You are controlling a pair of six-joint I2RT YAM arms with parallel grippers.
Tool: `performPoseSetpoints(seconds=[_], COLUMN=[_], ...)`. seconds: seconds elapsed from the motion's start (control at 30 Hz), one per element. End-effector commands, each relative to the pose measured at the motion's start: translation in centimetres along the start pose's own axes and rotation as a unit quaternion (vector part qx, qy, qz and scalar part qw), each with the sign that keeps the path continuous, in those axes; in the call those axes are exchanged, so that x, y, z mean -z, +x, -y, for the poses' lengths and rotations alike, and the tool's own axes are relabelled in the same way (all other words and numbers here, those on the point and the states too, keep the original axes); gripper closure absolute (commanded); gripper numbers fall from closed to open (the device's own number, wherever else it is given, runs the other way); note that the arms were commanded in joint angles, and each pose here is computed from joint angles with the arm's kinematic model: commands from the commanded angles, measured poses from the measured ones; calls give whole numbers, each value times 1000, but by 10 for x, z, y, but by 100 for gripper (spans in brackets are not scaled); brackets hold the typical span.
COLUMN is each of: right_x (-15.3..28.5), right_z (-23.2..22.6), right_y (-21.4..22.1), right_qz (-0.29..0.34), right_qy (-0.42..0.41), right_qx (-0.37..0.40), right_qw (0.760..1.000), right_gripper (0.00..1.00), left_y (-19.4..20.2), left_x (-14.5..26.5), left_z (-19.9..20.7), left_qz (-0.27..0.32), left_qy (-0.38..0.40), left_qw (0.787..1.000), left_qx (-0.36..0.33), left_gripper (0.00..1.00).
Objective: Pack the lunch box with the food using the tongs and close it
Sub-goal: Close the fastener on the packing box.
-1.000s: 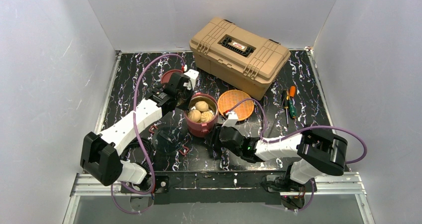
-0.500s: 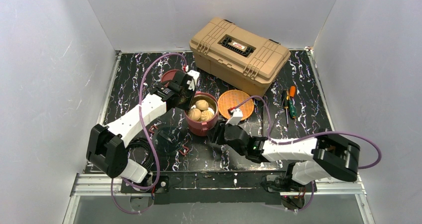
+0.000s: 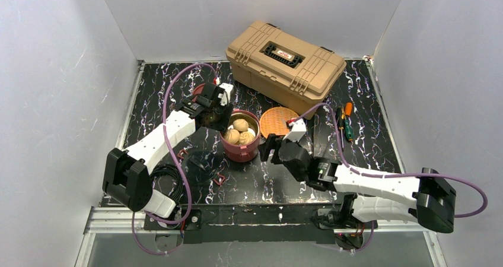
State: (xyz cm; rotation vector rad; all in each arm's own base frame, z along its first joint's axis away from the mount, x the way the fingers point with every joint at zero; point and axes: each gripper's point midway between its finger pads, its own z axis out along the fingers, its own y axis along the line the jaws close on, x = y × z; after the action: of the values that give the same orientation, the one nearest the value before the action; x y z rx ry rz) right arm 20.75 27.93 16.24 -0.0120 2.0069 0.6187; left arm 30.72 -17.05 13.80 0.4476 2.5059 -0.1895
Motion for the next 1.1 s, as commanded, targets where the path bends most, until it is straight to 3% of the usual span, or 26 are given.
performPoseSetpoints(seconds=[0.0,0.4,0.77,0.87,1.07], right_x=[-8,-53,-86,-93,-108], right_z=[17,-3,-14,-14,-11], right_y=[-43,-81,-63,-51,-34], right_qz=[6,-18,-73,-85,-108], right_qy=[55,35,16,13,17], right_qx=[28,68,86,85,106], right_qw=[998,997,994,993,988], right_gripper=[20,27,37,45,71], left_y=[-16,-24,-1,5,16], left_x=[20,10,-11,-11,-10], left_z=[15,7,8,8,14], left_qz=[28,5,-61,-67,-82], left_qy=[55,82,87,88,96], left_qw=[998,995,992,992,988], left_qx=[27,64,64,68,89], left_gripper=[54,57,68,71,72])
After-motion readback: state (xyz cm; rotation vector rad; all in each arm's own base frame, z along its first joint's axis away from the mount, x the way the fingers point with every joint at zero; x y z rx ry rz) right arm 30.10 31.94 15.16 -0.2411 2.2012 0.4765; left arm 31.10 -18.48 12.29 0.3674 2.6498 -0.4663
